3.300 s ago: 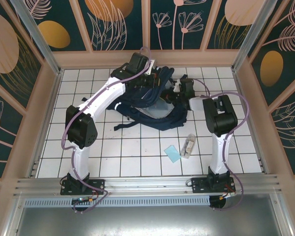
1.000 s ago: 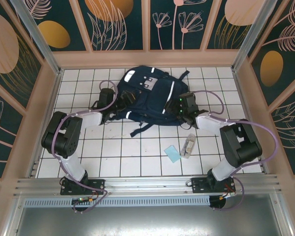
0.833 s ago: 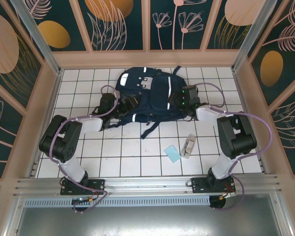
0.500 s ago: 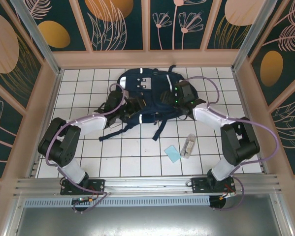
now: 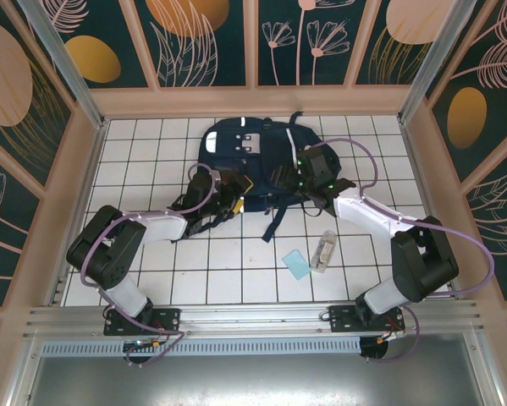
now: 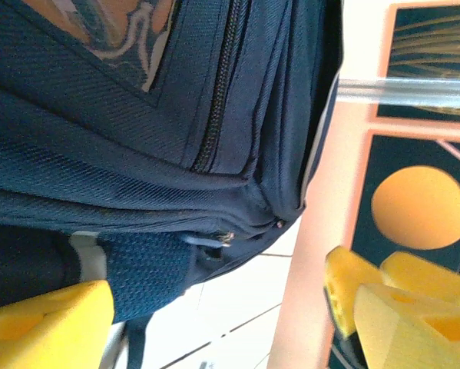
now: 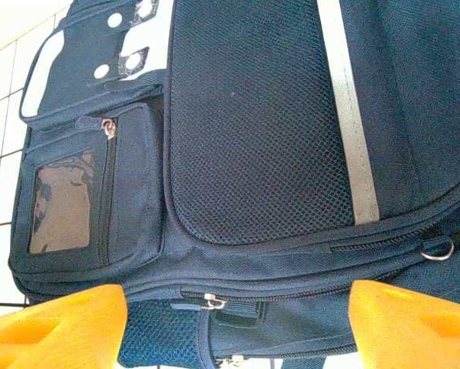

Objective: Pack the student bag

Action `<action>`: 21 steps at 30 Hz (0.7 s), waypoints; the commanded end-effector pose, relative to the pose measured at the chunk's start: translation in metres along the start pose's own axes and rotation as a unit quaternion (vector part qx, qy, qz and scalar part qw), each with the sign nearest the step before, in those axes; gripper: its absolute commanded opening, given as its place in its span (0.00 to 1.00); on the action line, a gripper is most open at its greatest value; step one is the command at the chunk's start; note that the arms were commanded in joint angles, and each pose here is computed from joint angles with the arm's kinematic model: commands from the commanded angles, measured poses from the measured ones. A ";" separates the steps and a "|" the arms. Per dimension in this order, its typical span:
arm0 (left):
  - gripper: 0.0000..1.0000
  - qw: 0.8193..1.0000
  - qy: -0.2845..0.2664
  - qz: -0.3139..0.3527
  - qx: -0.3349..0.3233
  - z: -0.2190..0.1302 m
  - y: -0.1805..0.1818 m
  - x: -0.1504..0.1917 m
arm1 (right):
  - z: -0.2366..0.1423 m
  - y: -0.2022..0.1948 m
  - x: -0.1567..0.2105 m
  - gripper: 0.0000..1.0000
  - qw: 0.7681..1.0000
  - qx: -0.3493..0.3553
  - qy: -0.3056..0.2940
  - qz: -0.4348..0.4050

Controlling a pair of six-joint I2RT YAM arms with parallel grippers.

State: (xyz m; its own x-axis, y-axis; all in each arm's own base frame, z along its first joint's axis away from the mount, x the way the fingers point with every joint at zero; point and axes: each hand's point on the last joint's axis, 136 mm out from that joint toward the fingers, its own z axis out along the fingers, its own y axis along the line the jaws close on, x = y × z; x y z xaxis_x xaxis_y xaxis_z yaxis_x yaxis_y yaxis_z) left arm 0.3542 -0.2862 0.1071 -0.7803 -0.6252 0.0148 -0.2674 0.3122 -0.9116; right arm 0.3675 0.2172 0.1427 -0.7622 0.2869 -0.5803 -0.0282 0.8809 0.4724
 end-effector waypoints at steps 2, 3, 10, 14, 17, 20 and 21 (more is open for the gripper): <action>0.81 0.996 -0.060 -0.063 0.012 0.004 0.001 -0.020 | -0.008 0.000 -0.002 0.77 1.000 -0.001 -0.014 0.010; 0.81 0.995 -0.068 -0.071 -0.003 0.006 0.011 -0.024 | -0.008 -0.001 -0.002 0.77 1.000 0.000 -0.015 0.010; 0.78 0.985 -0.083 -0.129 -0.079 0.029 0.073 -0.032 | -0.018 -0.004 -0.003 0.77 1.000 0.003 -0.024 0.004; 0.68 0.978 -0.102 -0.131 -0.124 0.028 0.101 -0.036 | -0.024 -0.004 -0.004 0.77 1.000 0.002 -0.029 0.002; 0.35 0.974 -0.114 -0.154 -0.120 0.024 0.113 -0.040 | -0.025 -0.004 -0.003 0.77 1.000 -0.002 -0.028 0.006; 0.15 0.974 -0.103 -0.175 -0.105 0.025 0.119 -0.039 | -0.026 -0.003 -0.001 0.77 1.000 -0.006 -0.025 0.008; 0.08 0.975 -0.098 -0.174 -0.098 0.026 0.116 -0.038 | -0.026 -0.003 -0.001 0.77 1.000 -0.007 -0.026 0.007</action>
State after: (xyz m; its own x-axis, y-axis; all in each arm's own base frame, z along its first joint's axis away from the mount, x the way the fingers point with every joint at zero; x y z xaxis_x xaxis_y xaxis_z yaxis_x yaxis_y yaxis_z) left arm 0.3839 -0.2764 0.0509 -0.6074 -0.7739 0.1794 -0.4566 0.1553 -0.8760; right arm 0.3547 0.2073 0.1562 -0.7394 0.3129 -0.5961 -0.0268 0.8711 0.4904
